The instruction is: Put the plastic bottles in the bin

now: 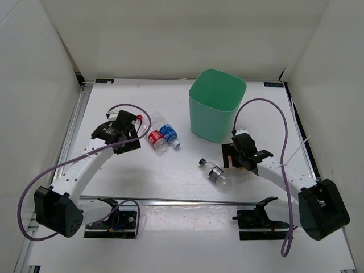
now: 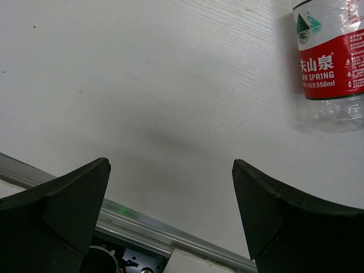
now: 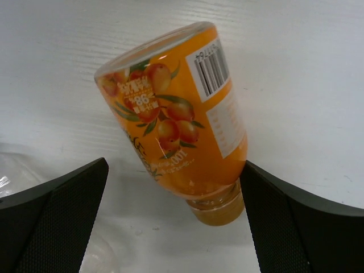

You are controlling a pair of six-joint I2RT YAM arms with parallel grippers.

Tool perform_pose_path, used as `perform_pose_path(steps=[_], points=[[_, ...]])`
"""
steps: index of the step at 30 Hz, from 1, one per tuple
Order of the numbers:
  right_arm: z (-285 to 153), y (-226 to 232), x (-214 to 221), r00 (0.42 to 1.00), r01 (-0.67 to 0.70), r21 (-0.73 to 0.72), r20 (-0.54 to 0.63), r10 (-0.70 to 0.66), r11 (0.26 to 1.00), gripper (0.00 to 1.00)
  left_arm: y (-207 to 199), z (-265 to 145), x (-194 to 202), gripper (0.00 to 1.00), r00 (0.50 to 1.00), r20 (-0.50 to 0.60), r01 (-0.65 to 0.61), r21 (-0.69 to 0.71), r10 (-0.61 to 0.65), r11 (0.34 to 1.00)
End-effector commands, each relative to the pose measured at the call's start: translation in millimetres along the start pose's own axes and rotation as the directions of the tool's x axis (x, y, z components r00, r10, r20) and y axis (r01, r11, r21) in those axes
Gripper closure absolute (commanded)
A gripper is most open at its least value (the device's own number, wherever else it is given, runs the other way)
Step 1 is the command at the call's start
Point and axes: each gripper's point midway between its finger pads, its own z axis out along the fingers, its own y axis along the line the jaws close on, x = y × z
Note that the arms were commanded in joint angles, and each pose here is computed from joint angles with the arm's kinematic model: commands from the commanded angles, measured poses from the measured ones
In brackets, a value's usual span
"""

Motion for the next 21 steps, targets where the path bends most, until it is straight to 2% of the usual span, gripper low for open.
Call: perform_pose_path(steps=[1, 4, 8, 12, 15, 16, 18, 19, 21], points=[[9.3, 3.8, -9.4, 0.997, -0.031, -0.023, 0.072, 0.033, 0.999, 0.01, -6.5, -5.0, -10.3, 0.00, 1.000, 0.026, -0.004, 0.014, 0.003, 1.000], [15.4, -1.3, -12.0, 0.998, -0.036, -0.003, 0.051, 0.036, 0.999, 0.01, -11.8, -4.4, -6.3, 0.00, 1.000, 0.008, -0.015, 0.031, 0.015, 0.999], [17.0, -12.4, -5.9, 0.995, -0.097, 0.032, 0.004, 0.097, 0.995, 0.15, -13.2, 0.2, 2.7, 0.00, 0.999, -0.024, -0.027, 0.034, 0.028, 0.999], [14.4, -18.5, -4.7, 0.982, -0.185, 0.056, -0.031, 0.187, 0.981, 0.17, -14.5, 3.4, 8.1, 0.00, 0.999, -0.045, -0.025, 0.034, 0.027, 0.999], [15.3, -16.3, -6.6, 0.980, -0.193, 0.039, -0.038, 0.195, 0.980, 0.22, -16.1, 4.3, 13.1, 0.00, 0.998, -0.063, -0.028, 0.046, 0.031, 0.999], [16.9, -16.3, -4.3, 0.980, -0.191, 0.042, -0.048, 0.193, 0.981, 0.29, -17.8, 6.4, 12.5, 0.00, 0.998, -0.063, -0.028, 0.046, 0.031, 0.999], [17.2, -15.7, -5.5, 0.978, -0.200, 0.045, -0.055, 0.203, 0.979, 0.37, -19.3, 6.0, 13.6, 0.00, 0.997, -0.069, -0.028, 0.055, 0.031, 0.998], [18.4, -14.8, -7.8, 0.976, -0.209, 0.046, -0.056, 0.211, 0.977, 0.44, -19.7, 8.2, 14.9, 0.00, 0.996, -0.077, -0.032, 0.049, 0.036, 0.998], [18.7, -14.4, -7.6, 0.973, -0.217, 0.051, -0.067, 0.220, 0.975, 0.49, -21.0, 7.8, 15.8, 0.00, 0.996, -0.083, -0.032, 0.056, 0.036, 0.998]])
